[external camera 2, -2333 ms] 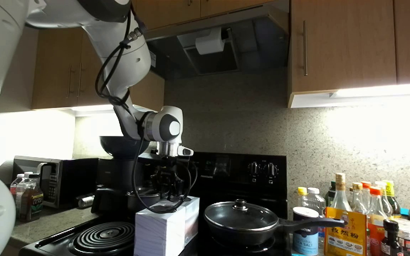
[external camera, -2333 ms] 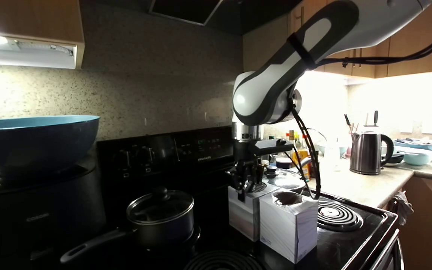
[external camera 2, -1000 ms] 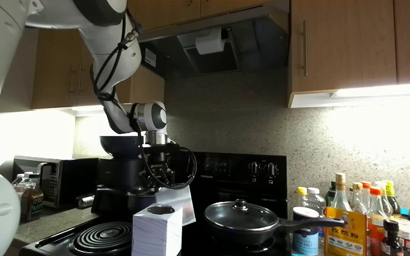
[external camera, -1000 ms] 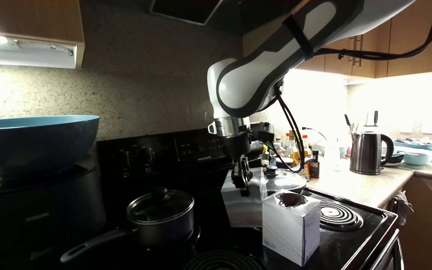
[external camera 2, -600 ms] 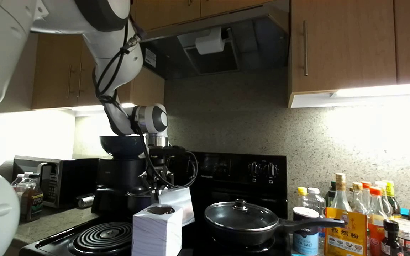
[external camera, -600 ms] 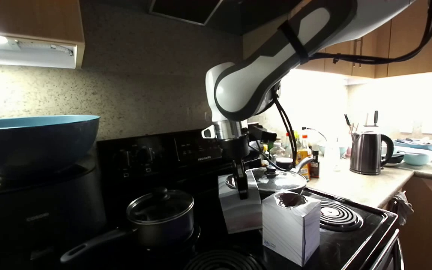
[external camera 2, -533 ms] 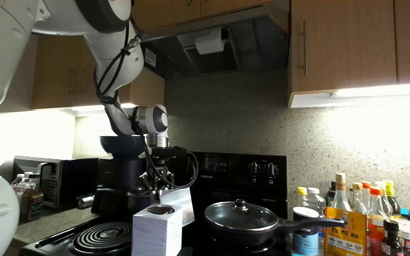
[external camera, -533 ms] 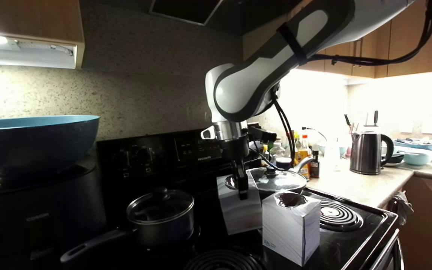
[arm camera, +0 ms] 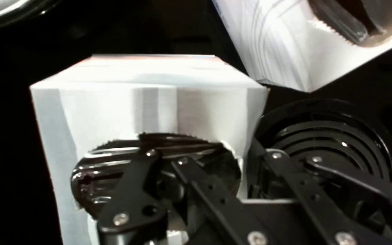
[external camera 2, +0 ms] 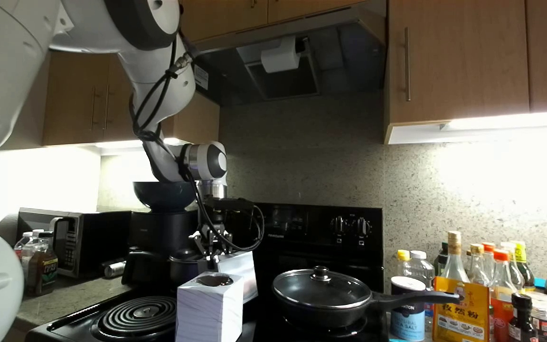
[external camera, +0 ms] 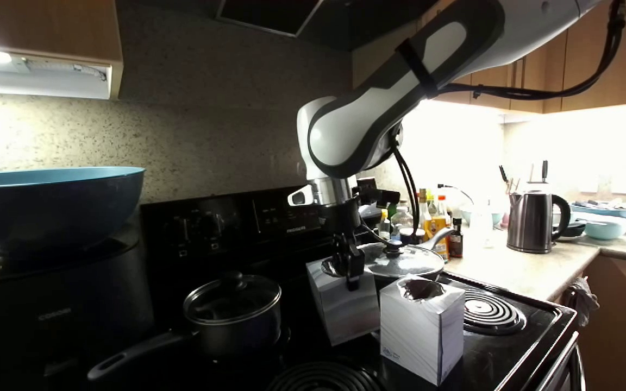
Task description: Turn the front and back tissue boxes to the left
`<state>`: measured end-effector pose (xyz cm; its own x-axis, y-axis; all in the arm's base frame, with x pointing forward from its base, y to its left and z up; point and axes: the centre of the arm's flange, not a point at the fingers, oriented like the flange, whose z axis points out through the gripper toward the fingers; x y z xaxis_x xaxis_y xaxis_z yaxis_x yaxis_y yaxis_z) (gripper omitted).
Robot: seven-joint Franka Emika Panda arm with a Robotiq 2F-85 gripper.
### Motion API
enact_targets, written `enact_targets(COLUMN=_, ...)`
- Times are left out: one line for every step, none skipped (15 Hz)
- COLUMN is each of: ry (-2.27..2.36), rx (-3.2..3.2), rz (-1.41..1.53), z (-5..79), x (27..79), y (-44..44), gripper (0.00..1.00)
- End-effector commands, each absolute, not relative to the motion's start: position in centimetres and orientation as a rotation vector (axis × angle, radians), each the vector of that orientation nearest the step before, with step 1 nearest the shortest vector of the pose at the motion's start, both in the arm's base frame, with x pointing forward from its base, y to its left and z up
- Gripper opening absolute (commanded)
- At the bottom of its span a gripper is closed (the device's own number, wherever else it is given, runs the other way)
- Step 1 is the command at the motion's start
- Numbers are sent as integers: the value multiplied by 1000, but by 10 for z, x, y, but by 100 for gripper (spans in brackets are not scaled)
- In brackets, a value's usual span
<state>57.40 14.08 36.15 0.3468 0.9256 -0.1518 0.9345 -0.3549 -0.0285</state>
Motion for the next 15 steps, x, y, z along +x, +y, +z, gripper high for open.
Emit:
enact_targets(ry=1994, rx=2344, rz=-259, z=359, x=573, y=119, gripper=1)
enact_targets(ry=2049, rx=2290, rz=-279, z=359, x=572, y=112, gripper=1)
enact_targets(ry=2099, rx=2229, rz=-294, z=360, x=570, y=105, gripper=1)
enact_targets(ry=2132, rx=2189, rz=-303, z=362, x=569, y=99, gripper=1)
enact_targets(ry=2146, rx=2165, rz=-310, z=362, x=567, y=93, gripper=1)
enact_targets(ry=2165, rx=2148, rz=-317, z=362, x=565, y=88, gripper=1)
enact_targets(ry=2175, rx=2141, rz=-321, z=361, x=563, y=82, gripper=1)
enact_targets(ry=2194, rx=2136, rz=-322, z=358, x=561, y=78, gripper=1)
enact_targets(ry=2213, rx=2143, rz=-316, z=354, x=557, y=74, gripper=1)
enact_targets(ry=2230, rx=2150, rz=-305, z=350, x=554, y=72, gripper=1)
enact_targets(ry=2240, rx=2163, rz=-300, z=346, x=552, y=70, gripper=1)
enact_targets(ry=2245, rx=2182, rz=-299, z=342, x=552, y=68, gripper=1)
enact_targets(ry=2248, rx=2205, rz=-295, z=337, x=553, y=67, gripper=1)
enact_targets(ry=2249, rx=2229, rz=-295, z=334, x=553, y=67, gripper=1)
enact_targets(ry=2210, rx=2286, rz=-290, z=335, x=555, y=69, gripper=1)
